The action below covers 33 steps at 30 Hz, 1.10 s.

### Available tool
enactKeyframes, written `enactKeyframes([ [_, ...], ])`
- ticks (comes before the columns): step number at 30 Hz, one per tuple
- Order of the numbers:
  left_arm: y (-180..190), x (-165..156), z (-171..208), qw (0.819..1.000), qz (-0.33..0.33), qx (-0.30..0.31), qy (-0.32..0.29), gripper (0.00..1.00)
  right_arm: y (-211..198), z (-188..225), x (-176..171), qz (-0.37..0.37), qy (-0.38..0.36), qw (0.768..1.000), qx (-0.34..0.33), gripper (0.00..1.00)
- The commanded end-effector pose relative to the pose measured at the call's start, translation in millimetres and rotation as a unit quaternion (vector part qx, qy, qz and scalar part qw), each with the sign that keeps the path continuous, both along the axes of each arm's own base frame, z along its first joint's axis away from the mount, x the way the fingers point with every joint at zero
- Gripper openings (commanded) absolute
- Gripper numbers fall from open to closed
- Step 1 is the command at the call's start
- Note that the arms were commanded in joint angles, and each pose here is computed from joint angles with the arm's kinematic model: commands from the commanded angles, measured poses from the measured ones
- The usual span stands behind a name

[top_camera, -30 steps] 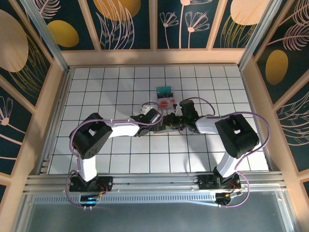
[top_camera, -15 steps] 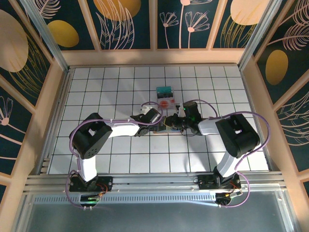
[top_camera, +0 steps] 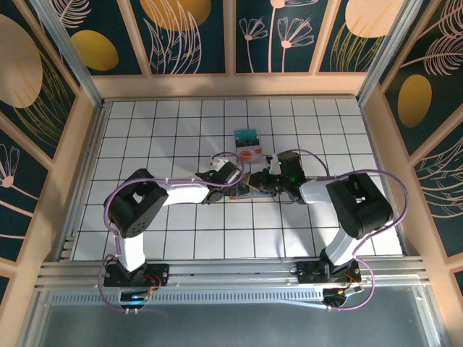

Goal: Take the credit cards out of the card holder

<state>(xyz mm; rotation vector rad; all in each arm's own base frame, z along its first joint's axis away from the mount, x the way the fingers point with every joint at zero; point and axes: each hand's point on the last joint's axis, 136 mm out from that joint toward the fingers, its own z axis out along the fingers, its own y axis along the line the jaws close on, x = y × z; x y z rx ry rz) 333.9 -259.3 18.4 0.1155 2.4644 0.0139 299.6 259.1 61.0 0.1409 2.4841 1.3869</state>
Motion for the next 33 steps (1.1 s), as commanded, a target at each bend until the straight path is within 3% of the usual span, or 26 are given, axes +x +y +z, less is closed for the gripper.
enactKeyframes([
  [1, 16, -20, -27, 0.997, -0.013, 0.051, 0.053, 0.98, 0, 19, 3, 0.003, -0.029, 0.999, 0.023, 0.13],
  [15, 16, -20, -28, 0.997, -0.012, 0.048, 0.055, 0.98, -20, 12, 6, -0.023, -0.025, 0.999, -0.014, 0.0],
  [26, 14, -18, -22, 0.998, -0.014, 0.044, 0.048, 0.98, -53, 19, 15, -0.061, -0.049, 0.992, -0.1, 0.0],
  [33, 7, -12, -2, 0.999, -0.018, 0.03, 0.03, 0.98, -63, 37, 17, -0.076, -0.076, 0.987, -0.116, 0.0],
])
